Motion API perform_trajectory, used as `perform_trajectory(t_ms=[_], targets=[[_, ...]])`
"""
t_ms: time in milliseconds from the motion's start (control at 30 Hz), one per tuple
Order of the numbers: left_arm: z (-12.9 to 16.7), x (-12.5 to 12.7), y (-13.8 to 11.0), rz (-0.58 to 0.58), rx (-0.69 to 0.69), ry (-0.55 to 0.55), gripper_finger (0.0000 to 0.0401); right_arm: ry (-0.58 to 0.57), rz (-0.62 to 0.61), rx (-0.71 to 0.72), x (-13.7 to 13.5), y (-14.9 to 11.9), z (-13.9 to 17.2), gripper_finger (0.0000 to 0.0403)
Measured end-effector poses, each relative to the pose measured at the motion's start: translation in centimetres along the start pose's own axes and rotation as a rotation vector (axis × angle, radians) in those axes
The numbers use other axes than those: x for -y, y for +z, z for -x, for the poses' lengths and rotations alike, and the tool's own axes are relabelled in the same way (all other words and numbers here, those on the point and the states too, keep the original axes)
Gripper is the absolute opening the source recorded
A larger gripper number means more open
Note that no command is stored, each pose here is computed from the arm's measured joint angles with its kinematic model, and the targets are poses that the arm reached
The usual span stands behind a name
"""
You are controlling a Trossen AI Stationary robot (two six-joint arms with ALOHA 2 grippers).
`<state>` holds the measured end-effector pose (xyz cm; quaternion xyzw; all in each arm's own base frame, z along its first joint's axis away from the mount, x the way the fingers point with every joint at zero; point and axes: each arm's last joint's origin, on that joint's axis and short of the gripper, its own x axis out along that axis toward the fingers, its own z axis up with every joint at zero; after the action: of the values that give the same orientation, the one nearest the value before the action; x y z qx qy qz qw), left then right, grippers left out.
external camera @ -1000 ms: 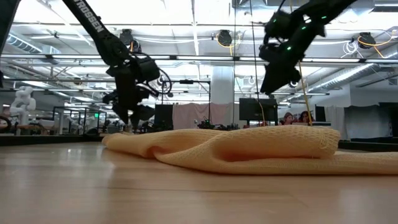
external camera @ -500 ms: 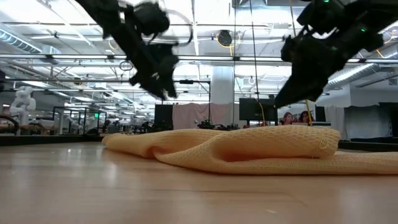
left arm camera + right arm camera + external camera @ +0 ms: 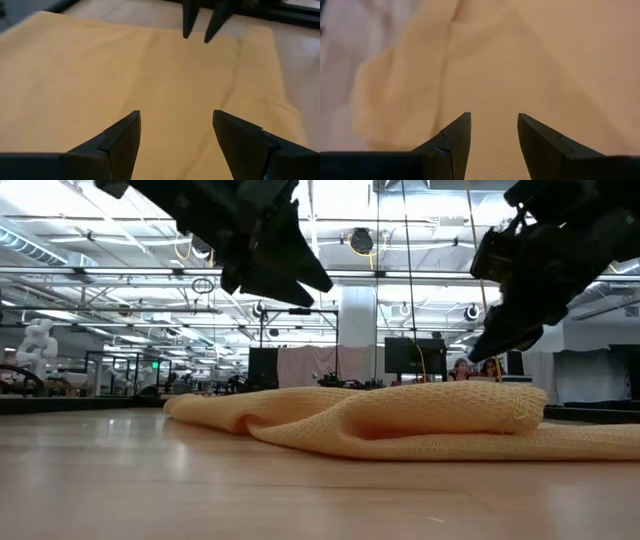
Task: Roll towel
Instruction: Fold the yellow towel
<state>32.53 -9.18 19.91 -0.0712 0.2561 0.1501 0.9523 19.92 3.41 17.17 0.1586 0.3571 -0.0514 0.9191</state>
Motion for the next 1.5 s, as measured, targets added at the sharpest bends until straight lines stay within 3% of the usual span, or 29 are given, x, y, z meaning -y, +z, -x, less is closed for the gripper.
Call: perform_trajectory(t_ms=[233,367,533,733,900,1100,1300,1500], targets=[[-2.1,2.3,-1.9,-0.012,0.034,-0.113,0.0253,0.077,0.043,-0.059,-1.8,-1.2,0.3,0.0153],[-3.3,3.3,-2.3,-0.008,0.035,-0.224,0.0251,0.105,0.049,-0.111,-2.8,-2.3,0.6,0.0153],[-5.3,4.9,-2.2,-0.059,0.008,-0.282,0.0233,0.136,0.054,-0.131,-4.2,-3.3,1.1,0.0153],[-7.7,5.8,-0.1,-0.126,0.05,-0.293,0.0216,0.087,0.071,-0.058,-5.2,-3.9,1.5,0.0153],[-9.9,4.9,0.8,-0.128,-0.025,-0.267,0.0215,0.077,0.082,-0.084,-5.7,-4.7,1.2,0.0153],[-10.9,4.8,0.1,-0.051,-0.069,-0.292,0.0216,0.05,0.083,-0.147,-6.1,-5.9,0.3,0.0153],[-10.4,6.1,-1.2,-0.09,-0.083,-0.253,0.0252,0.013,0.11,-0.178,-6.2,-6.7,-0.5,0.0153],[-10.4,6.0,-2.6,-0.123,-0.173,-0.188,0.0279,-0.022,0.108,-0.114,-6.4,-6.7,-1.1,0.0153]])
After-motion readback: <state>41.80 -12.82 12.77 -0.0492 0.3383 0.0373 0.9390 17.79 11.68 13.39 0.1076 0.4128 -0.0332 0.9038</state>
